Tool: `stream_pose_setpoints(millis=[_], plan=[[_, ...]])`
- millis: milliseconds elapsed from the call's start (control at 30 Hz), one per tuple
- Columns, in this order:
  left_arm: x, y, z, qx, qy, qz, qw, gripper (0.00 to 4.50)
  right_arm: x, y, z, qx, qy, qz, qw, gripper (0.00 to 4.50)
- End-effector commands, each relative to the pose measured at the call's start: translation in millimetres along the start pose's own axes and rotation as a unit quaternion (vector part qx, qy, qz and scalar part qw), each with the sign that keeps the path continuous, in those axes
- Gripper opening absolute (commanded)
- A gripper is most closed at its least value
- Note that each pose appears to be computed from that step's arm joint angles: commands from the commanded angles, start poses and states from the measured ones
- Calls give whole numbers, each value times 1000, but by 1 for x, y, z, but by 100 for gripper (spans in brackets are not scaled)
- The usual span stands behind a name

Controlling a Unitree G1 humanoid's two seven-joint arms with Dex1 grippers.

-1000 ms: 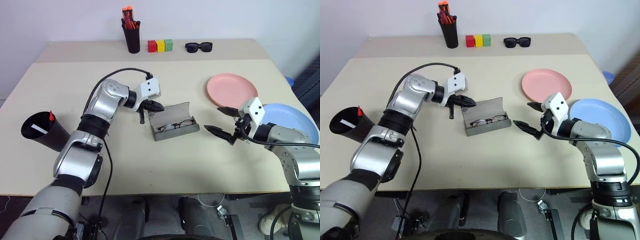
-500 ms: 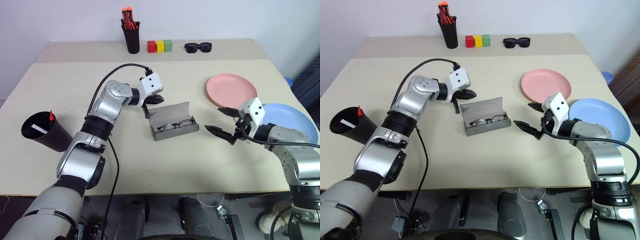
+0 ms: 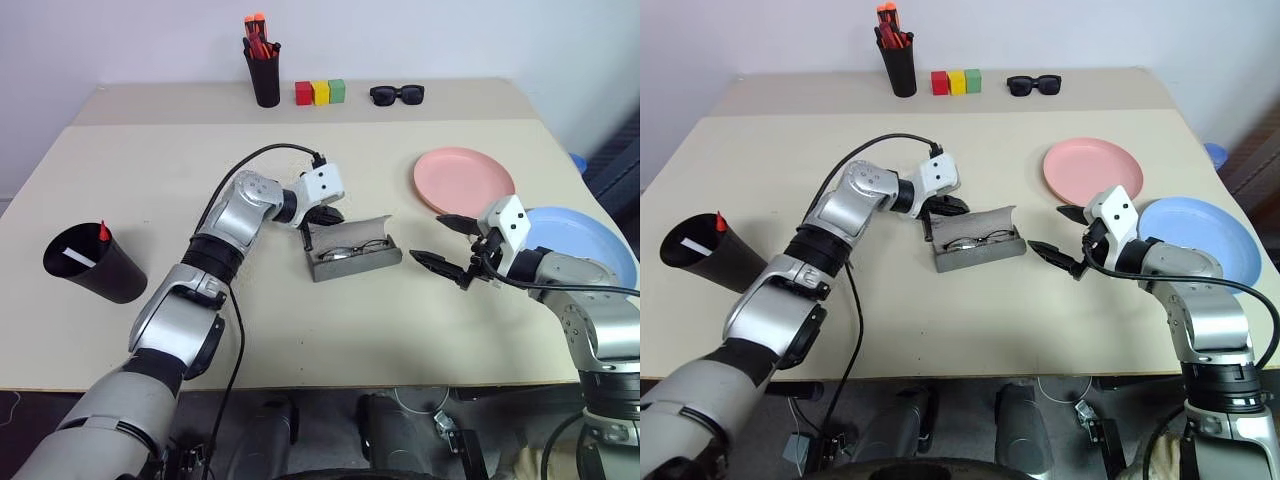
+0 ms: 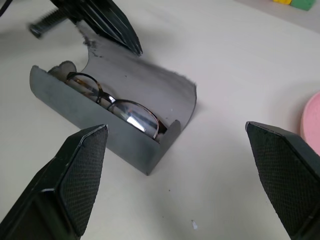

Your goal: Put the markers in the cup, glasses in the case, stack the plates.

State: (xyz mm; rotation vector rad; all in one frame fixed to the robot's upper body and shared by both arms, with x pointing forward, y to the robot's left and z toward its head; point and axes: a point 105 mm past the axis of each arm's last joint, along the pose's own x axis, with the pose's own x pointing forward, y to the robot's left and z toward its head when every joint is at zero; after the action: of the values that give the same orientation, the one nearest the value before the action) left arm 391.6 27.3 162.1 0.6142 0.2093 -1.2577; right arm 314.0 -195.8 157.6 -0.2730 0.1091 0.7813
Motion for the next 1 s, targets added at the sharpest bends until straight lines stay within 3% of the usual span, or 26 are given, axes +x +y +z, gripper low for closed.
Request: stream_pose_setpoints(millis=[33,333,533,633,700,767,867,1000], plan=[[-14,-14,6,-1,-8,-38,999,4,-7,-5,10,-17,-14,-12,1000,450],[-12,-59,-12,-27,21,-91,995,4,-6,-9,6,-11,-12,-19,1000,450],[-11,-55,-3,-9,-4,-51,999,4,-8,-13,6,-8,-14,-27,1000,450],[-19,-38,14,9,-55,3,998,4,-12,-20,4,-13,-13,-46,999,450],[-31,-20,39,25,-150,79,985,4,-15,-27,5,-18,-14,-65,998,450],[-39,-10,46,7,-187,118,975,4,-21,-34,6,-25,-12,-87,996,450],[-41,-11,51,-7,-211,125,969,4,-29,-41,9,-29,-15,-115,993,450],[-29,-34,59,-27,-250,64,966,4,-47,-51,5,-27,13,-159,987,450]])
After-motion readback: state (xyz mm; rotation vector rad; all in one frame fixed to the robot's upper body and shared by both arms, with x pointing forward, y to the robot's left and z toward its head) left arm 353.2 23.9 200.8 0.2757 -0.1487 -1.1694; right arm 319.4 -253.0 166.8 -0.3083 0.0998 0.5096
